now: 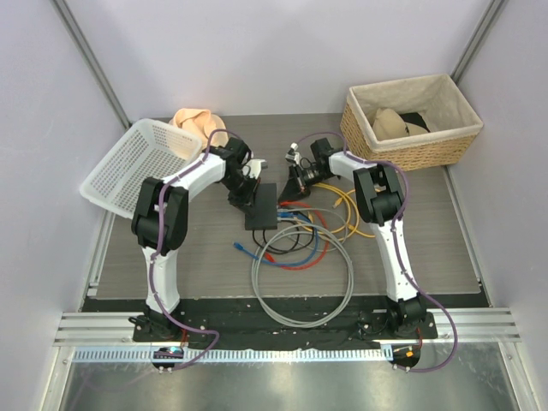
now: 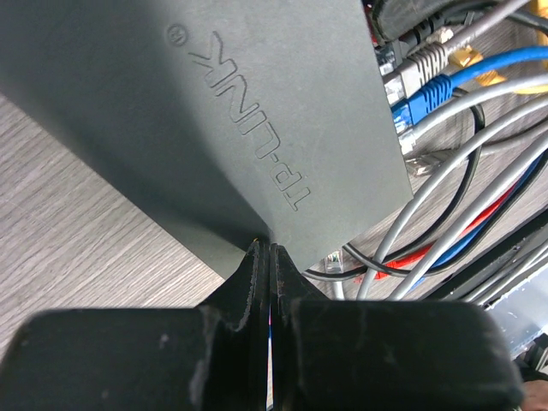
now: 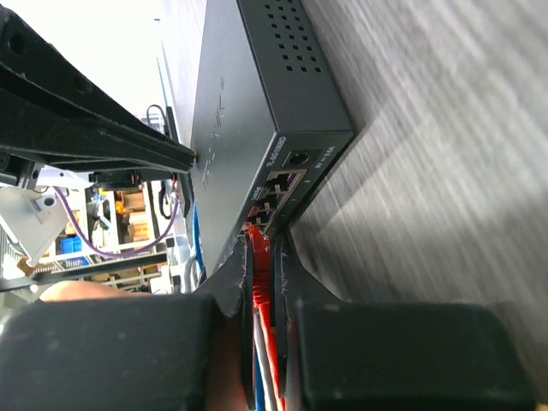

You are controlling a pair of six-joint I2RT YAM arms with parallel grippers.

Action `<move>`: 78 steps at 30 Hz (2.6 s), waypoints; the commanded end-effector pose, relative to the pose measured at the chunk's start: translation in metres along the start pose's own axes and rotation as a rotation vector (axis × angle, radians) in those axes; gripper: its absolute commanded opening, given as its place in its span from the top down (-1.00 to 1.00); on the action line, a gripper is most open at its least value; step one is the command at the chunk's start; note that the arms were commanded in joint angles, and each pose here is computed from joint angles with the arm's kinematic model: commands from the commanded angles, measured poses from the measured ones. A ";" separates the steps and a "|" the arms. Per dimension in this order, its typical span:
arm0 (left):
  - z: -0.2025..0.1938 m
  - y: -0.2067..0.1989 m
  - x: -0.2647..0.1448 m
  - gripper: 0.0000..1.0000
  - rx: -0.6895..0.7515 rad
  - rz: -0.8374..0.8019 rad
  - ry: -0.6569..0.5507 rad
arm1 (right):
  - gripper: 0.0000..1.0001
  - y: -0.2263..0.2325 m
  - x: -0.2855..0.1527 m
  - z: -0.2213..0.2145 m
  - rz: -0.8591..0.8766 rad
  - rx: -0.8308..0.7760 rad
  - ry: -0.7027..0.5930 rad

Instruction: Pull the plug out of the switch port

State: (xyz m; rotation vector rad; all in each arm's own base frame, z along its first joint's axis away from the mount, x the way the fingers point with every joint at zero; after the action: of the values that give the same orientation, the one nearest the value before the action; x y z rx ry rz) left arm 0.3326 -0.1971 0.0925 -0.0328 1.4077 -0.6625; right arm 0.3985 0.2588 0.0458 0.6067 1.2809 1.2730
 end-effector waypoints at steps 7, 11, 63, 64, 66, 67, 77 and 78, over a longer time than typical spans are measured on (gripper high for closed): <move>-0.011 0.020 0.023 1.00 0.014 0.086 0.082 | 0.98 -0.016 0.003 -0.011 -0.017 -0.045 0.012; -0.012 0.020 0.024 1.00 0.016 0.084 0.082 | 0.98 -0.017 -0.006 0.010 -0.045 -0.103 -0.025; 0.056 0.018 -0.003 0.99 0.017 -0.094 -0.113 | 0.97 0.038 -0.209 -0.006 -1.083 -0.540 0.257; 0.051 0.023 -0.001 0.99 0.017 -0.065 -0.110 | 0.98 0.036 -0.215 -0.004 -1.095 -0.525 0.224; 0.055 0.025 -0.007 1.00 0.077 -0.042 -0.167 | 0.97 0.039 -0.220 -0.001 -1.116 -0.519 0.181; 0.050 0.027 -0.005 1.00 0.078 -0.026 -0.162 | 0.97 0.039 -0.222 0.000 -1.147 -0.538 0.140; 0.035 0.013 -0.036 1.00 0.195 -0.049 -0.147 | -0.99 0.113 -0.171 0.027 -0.807 -0.726 -0.280; 0.034 0.013 -0.037 1.00 0.204 -0.047 -0.150 | -0.99 0.121 -0.163 0.030 -0.750 -0.699 -0.276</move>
State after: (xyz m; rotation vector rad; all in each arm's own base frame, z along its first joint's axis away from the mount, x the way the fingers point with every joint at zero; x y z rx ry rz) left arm 0.3748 -0.1866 0.0963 -0.0289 1.2843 -0.7631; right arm 0.4029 0.0928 0.1623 -0.3739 0.8965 0.6724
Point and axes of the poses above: each gripper's point midway between its finger pads, its own x axis out along the fingers, its own y axis along the line the jaws close on, z = x × y, the point moved 5 cm from there along -x, back along the fingers, and after that the axes turned 2 degrees about -x, right-handed, at the moved point
